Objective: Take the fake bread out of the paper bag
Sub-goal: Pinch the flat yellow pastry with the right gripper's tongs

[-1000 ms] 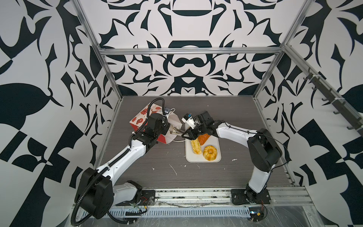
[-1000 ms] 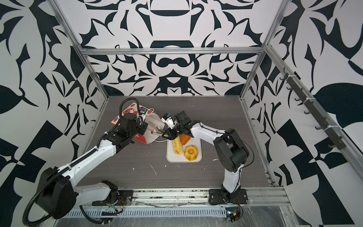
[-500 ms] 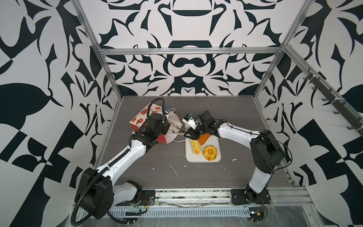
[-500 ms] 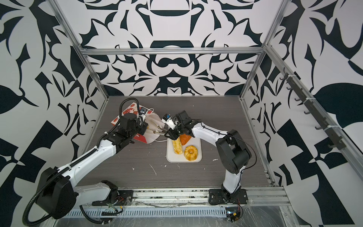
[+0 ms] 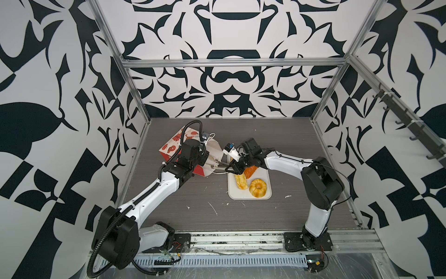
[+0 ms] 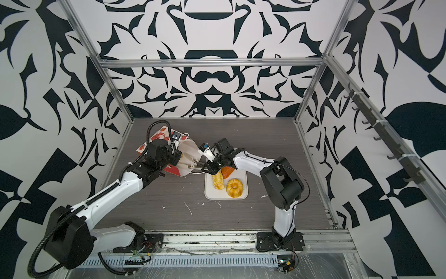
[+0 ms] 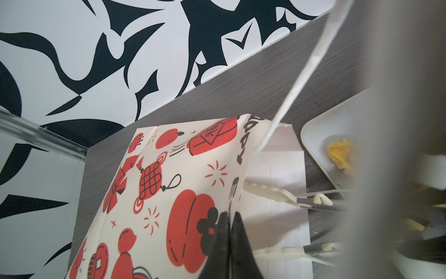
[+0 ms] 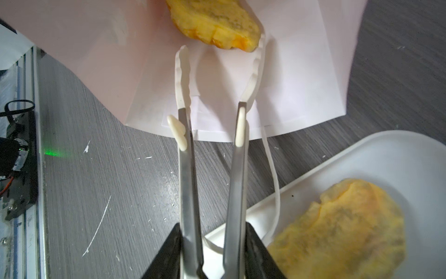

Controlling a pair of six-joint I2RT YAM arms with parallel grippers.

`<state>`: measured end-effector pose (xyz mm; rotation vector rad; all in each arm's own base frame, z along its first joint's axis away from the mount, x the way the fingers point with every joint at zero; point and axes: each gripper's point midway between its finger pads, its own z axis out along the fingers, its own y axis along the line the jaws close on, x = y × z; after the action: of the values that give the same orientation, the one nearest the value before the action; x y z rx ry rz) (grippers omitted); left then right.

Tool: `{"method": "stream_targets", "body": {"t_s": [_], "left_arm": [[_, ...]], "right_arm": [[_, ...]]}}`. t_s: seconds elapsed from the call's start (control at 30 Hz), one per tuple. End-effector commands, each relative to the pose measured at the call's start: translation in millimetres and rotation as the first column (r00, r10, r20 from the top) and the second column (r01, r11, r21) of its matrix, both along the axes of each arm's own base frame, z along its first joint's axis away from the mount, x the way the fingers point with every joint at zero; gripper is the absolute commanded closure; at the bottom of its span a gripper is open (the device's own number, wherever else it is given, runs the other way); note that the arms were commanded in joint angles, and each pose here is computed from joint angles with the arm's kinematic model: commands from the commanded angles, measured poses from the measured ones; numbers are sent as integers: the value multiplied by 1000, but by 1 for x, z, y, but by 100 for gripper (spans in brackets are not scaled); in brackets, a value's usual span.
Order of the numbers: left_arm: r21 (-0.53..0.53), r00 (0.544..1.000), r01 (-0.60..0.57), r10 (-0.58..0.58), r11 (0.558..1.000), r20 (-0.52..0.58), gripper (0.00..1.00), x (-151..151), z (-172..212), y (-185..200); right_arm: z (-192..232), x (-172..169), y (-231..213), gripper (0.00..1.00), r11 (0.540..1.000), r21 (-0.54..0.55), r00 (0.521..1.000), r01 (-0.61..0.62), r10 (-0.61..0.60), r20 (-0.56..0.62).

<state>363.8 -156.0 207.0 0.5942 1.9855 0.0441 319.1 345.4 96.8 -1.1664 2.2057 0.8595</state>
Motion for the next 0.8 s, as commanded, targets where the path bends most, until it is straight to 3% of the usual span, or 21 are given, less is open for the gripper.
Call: {"method": "stream_targets", "body": {"t_s": [0.0, 0.3, 0.53, 0.77], "left_arm": [[-28, 999, -11, 11, 1000, 33, 100, 1, 17, 2], [-28, 999, -13, 14, 1000, 34, 100, 2, 17, 2], [-27, 999, -12, 13, 1000, 33, 100, 2, 16, 1], [-29, 999, -11, 12, 1000, 33, 100, 3, 16, 1]], "right_arm": [[33, 1, 15, 59, 998, 33, 988, -58, 53, 145], [31, 11, 18, 59, 995, -98, 956, -19, 47, 290], [44, 23, 17, 59, 989, -142, 913, 41, 20, 407], [50, 23, 17, 60, 983, -179, 893, 38, 47, 447]]}}
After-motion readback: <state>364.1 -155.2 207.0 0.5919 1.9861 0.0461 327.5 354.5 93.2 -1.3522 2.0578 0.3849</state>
